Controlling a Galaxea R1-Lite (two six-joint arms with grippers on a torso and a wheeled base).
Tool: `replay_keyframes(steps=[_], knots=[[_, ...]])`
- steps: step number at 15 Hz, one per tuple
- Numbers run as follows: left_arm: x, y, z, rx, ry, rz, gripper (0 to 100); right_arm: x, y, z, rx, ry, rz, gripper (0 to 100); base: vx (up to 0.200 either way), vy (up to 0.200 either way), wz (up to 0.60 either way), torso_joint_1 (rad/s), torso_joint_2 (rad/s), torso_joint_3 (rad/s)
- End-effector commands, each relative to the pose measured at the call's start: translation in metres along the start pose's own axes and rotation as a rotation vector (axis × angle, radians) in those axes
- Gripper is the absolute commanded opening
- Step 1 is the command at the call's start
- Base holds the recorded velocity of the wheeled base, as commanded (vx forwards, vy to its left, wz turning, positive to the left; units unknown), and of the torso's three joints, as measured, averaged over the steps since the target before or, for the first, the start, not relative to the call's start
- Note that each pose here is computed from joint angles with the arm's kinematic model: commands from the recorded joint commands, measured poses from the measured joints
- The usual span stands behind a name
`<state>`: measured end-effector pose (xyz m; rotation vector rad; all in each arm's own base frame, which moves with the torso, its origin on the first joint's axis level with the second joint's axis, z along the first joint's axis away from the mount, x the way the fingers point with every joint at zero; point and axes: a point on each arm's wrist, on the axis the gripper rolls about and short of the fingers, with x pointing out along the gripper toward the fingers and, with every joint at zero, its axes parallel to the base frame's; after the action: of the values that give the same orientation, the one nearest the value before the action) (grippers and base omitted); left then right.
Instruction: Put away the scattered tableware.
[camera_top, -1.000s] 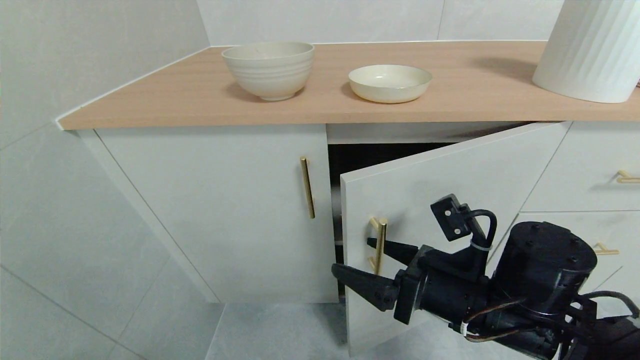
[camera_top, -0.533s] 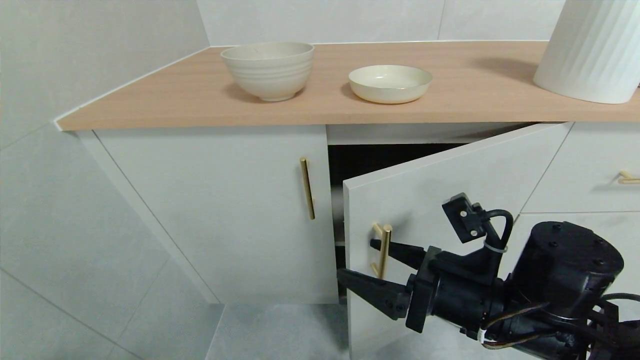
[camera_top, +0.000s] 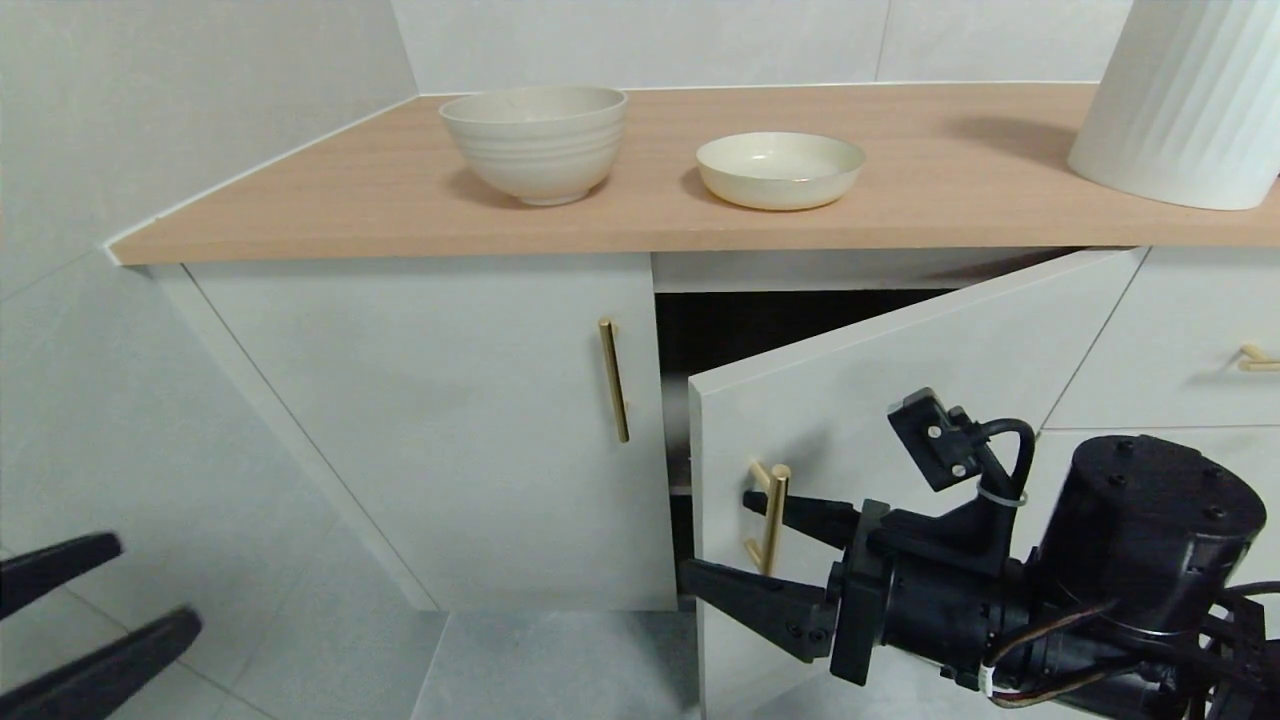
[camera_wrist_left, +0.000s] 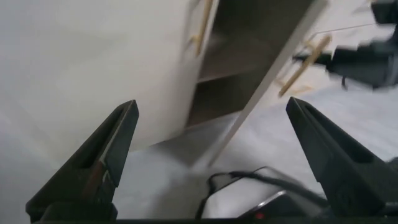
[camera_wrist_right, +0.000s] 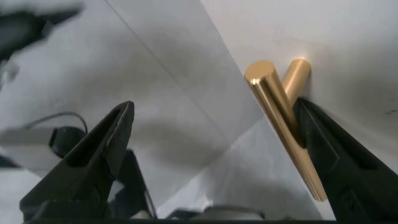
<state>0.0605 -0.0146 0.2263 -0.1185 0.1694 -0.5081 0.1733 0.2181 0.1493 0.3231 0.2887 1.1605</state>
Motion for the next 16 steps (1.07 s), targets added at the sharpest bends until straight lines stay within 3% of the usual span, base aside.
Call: replay_keyframes(steps=[1,3,4,7,8,9,10,12,16], knots=[[0.117,0.021,0.005,-0.130,0.175,-0.181,100,0.004,0.001,0.006,0.013,0.031,-0.013,100,0.000,0.000,0.00,0.000,0.00,0.000],[0.156,0.019,-0.004,-0.220,0.177,-0.230,100,0.005,0.002,0.008,0.032,0.090,-0.025,100,0.000,0.000,0.00,0.000,0.00,0.000],[0.174,0.021,-0.010,-0.226,0.171,-0.219,100,0.006,0.002,0.007,0.038,0.111,-0.019,100,0.000,0.000,0.00,0.000,0.00,0.000],[0.208,0.026,-0.021,-0.194,0.096,-0.167,100,0.004,0.002,0.003,0.045,0.133,-0.023,100,0.000,0.000,0.00,0.000,0.00,0.000],[0.216,0.018,-0.021,-0.176,0.056,-0.207,100,0.003,0.004,0.006,0.035,0.124,-0.015,100,0.000,0.000,0.00,0.000,0.00,0.000],[0.220,0.011,-0.019,-0.169,0.048,-0.236,100,0.002,0.005,0.006,0.035,0.125,-0.014,100,0.000,0.000,0.00,0.000,0.00,0.000],[0.221,0.008,-0.017,-0.165,0.044,-0.248,100,0.002,0.005,0.006,0.035,0.125,-0.014,100,0.000,0.000,0.00,0.000,0.00,0.000],[0.223,-0.010,-0.022,-0.159,0.072,-0.308,100,0.001,0.005,0.003,0.037,0.135,-0.012,100,0.000,0.000,0.00,0.000,0.00,0.000],[0.220,-0.019,-0.033,-0.159,0.112,-0.335,100,-0.001,0.003,-0.002,0.044,0.150,-0.020,100,0.000,0.000,0.00,0.000,0.00,0.000]])
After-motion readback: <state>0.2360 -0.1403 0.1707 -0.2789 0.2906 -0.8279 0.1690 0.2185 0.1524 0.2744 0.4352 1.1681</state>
